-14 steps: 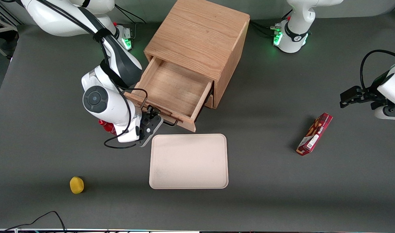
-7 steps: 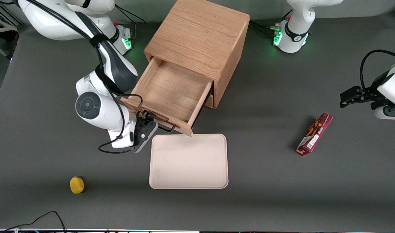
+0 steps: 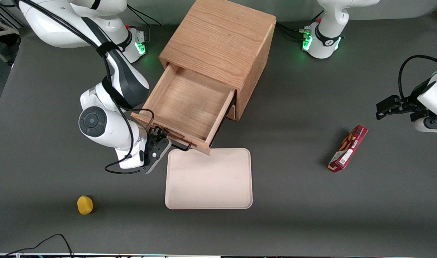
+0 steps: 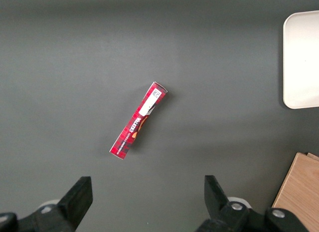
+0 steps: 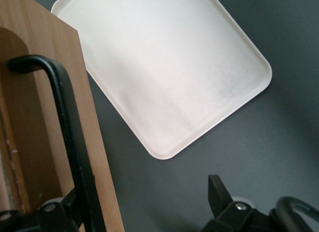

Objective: Open upper drawer
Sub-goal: 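Open the right gripper and release the drawer handle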

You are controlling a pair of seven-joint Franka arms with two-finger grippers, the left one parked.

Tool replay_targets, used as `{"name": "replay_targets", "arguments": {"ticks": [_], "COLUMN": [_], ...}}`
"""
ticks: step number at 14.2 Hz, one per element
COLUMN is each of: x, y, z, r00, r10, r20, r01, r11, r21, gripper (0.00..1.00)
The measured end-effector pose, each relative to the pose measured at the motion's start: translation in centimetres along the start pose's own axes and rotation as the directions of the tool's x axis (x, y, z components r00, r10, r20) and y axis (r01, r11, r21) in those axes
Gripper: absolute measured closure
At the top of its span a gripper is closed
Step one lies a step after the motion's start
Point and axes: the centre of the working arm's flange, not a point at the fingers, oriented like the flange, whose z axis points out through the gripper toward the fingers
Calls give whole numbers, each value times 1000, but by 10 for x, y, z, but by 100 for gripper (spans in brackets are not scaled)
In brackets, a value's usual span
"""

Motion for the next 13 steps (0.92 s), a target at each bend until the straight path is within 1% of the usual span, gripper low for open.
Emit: {"name": "replay_targets", "arguments": {"ticks": [3,9,13], "x": [2,3,2], "y": [4,7,9], "z": [1,1,0], "r00": [1000,1000,1000], "r10": [-3,-2,0], "r20": [8,7,21], "r01": [3,3,-1], "r11": [1000,1000,1000], "r21": [-4,-7,2], "gripper": [0,0,0]}}
